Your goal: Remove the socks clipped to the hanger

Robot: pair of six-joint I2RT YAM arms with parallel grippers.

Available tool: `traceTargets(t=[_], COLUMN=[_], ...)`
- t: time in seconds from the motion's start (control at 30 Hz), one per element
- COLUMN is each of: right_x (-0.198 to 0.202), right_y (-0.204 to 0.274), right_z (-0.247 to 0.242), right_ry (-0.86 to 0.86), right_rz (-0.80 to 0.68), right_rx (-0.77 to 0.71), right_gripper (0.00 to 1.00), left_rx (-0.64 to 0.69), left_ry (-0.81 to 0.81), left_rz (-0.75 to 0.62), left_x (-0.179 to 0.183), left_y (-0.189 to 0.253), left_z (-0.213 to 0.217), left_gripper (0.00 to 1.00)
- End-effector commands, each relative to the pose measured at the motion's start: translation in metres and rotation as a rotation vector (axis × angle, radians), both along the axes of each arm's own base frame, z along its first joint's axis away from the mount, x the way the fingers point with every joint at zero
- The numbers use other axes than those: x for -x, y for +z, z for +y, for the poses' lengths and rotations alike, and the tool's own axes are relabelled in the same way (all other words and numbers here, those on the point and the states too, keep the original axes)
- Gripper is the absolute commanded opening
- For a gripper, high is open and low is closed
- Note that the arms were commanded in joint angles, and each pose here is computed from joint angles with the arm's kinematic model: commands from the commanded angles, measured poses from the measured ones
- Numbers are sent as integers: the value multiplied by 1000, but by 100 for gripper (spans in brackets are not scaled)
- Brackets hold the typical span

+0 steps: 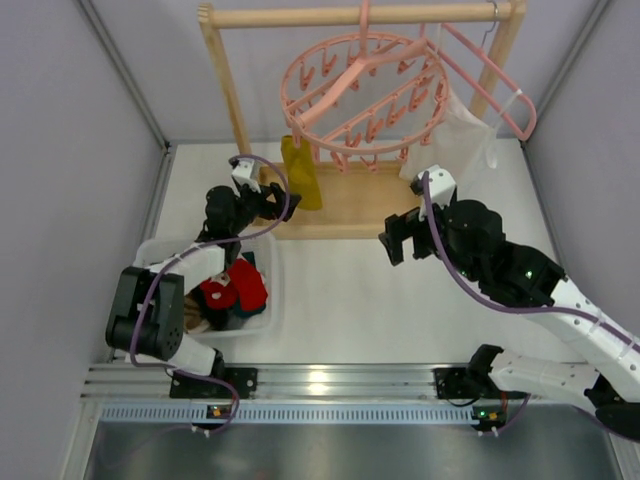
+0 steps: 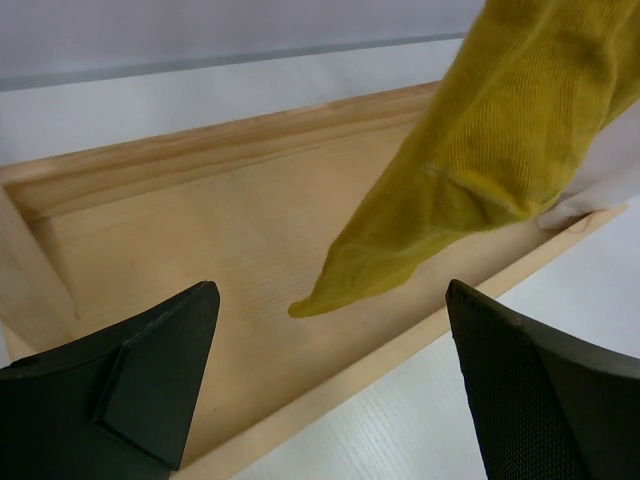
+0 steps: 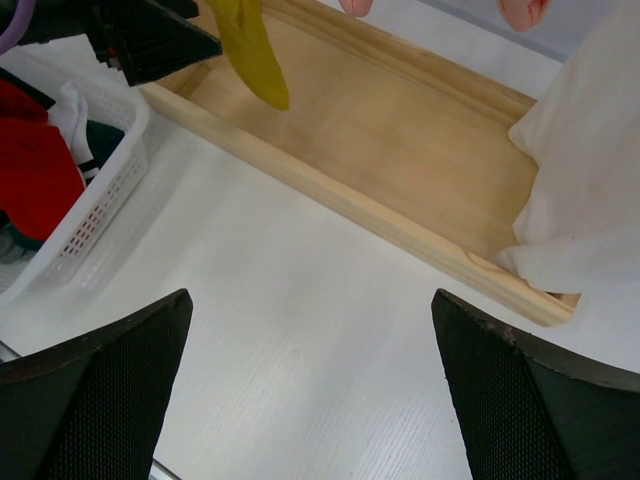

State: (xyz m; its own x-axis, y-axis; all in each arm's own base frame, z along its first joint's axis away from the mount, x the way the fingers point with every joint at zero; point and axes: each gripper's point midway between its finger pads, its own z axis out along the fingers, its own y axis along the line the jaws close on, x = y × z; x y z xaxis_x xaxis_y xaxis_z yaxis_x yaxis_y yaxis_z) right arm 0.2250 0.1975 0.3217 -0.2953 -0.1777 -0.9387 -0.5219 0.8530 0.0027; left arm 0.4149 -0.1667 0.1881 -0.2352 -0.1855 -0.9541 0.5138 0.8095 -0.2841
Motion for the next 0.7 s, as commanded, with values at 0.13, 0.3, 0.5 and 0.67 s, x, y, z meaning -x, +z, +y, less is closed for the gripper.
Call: traceTargets(t=[0.13, 0.3, 0.5, 0.67], right_x=[5, 10, 7, 5], right_y=[16, 20, 15, 16], right_z=[5, 13, 18, 17], right_ry=[66, 120, 128, 117], right_rz=[-53, -63, -54, -61], right_rx=[-29, -58, -41, -45], right_gripper=[100, 99, 100, 99], left_rx=[63, 61, 91, 139], left_ry=[-296, -311, -243, 8], left_rz=[-243, -252, -214, -229], left_x=[-10, -29, -41, -50], left_y=[67, 68, 62, 82], left_z=[-43, -49, -44, -9], left_gripper=[98, 98, 22, 0])
